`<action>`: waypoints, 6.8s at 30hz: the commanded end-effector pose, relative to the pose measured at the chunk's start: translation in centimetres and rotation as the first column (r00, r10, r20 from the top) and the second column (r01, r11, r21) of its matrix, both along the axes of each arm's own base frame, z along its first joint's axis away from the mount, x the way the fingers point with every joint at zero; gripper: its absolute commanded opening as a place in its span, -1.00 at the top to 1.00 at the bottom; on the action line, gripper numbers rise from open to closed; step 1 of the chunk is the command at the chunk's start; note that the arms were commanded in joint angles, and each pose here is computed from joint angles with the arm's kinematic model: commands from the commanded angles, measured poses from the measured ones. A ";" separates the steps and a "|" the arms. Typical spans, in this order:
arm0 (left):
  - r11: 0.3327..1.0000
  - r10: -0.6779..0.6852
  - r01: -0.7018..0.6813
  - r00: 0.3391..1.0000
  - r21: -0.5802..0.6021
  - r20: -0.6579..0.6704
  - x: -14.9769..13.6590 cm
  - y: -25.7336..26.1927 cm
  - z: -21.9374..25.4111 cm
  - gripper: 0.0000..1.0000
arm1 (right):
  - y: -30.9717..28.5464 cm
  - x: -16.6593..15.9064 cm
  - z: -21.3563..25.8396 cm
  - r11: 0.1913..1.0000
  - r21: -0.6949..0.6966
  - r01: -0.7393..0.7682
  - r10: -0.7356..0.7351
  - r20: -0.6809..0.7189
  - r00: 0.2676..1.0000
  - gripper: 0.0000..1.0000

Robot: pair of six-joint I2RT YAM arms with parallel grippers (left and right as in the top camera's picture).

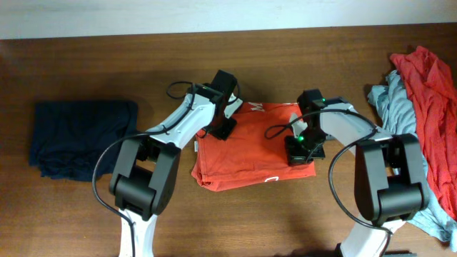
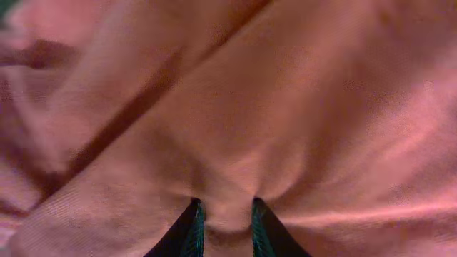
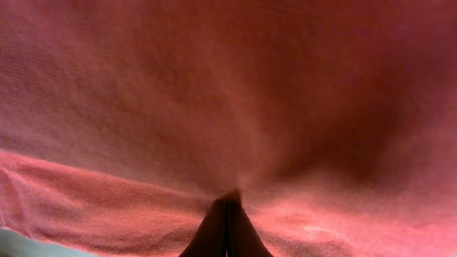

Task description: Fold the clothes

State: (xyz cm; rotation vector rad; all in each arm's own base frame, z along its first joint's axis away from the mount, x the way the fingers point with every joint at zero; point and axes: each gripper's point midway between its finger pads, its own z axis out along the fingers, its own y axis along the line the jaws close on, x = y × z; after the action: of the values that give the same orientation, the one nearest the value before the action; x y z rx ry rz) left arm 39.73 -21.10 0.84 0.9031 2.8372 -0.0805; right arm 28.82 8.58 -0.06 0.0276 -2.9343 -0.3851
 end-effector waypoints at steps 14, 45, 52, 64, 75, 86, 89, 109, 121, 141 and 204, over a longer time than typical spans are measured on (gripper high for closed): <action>0.982 0.163 -0.169 0.984 0.086 0.077 5.4 8.1 1.8 0.52 | -2.9 -2.9 0.0 0.995 -0.098 0.037 -0.048 -0.107 0.993 0.84; 0.832 0.510 -0.518 0.567 -0.201 0.647 -8.9 19.3 44.7 0.39 | -5.8 0.8 26.0 0.981 0.183 0.065 -0.171 0.657 0.734 -0.77; 0.809 0.555 -0.581 0.704 -0.090 0.443 -8.1 17.9 34.1 0.38 | -6.9 1.2 21.4 0.982 0.143 0.125 -0.182 0.532 0.827 -0.77; 0.846 0.347 -0.309 0.938 -0.434 0.008 -5.8 5.3 14.5 0.23 | -7.8 3.7 9.7 0.973 0.172 0.155 -0.188 0.200 0.962 -0.83; 0.855 0.338 -0.331 0.939 -0.399 -0.053 -7.6 5.6 10.7 0.20 | -7.9 5.0 3.1 0.938 0.346 0.009 -0.075 0.177 0.981 -0.78; 0.866 0.313 -0.299 0.949 -0.400 -0.032 -7.5 5.6 10.7 0.18 | -7.2 3.8 -0.1 0.855 0.509 0.098 -0.142 0.047 0.989 -0.68; 0.866 0.313 -0.298 0.949 -0.402 -0.029 -7.4 5.6 10.8 0.18 | -6.0 3.6 -0.4 0.859 0.501 0.102 -0.129 0.019 0.992 -0.67; 0.865 0.313 -0.297 0.949 -0.404 -0.027 -7.3 5.5 10.8 0.17 | -7.7 1.5 -3.6 0.898 0.344 0.275 -0.251 -0.113 0.961 -0.40; 0.863 0.313 -0.289 0.950 -0.415 -0.010 -6.9 5.4 11.0 0.18 | -7.3 1.3 -3.8 0.869 0.393 0.299 -0.277 -0.113 0.954 -0.47; 0.853 0.296 -0.278 0.955 -0.442 -0.031 -7.2 4.8 11.2 0.18 | -4.5 0.0 -4.6 0.933 0.281 0.224 -0.194 -0.133 0.972 0.88; 0.883 0.321 -0.276 0.945 -0.379 0.061 -5.8 6.3 11.0 0.17 | 16.0 -3.6 6.2 0.930 0.128 -0.344 0.357 -0.105 0.928 0.52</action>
State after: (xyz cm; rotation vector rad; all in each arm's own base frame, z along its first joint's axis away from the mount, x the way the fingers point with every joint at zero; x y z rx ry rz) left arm 33.59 -15.25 11.13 0.3533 2.7123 -0.5213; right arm 27.34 22.91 5.99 0.4757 -2.7935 -0.3348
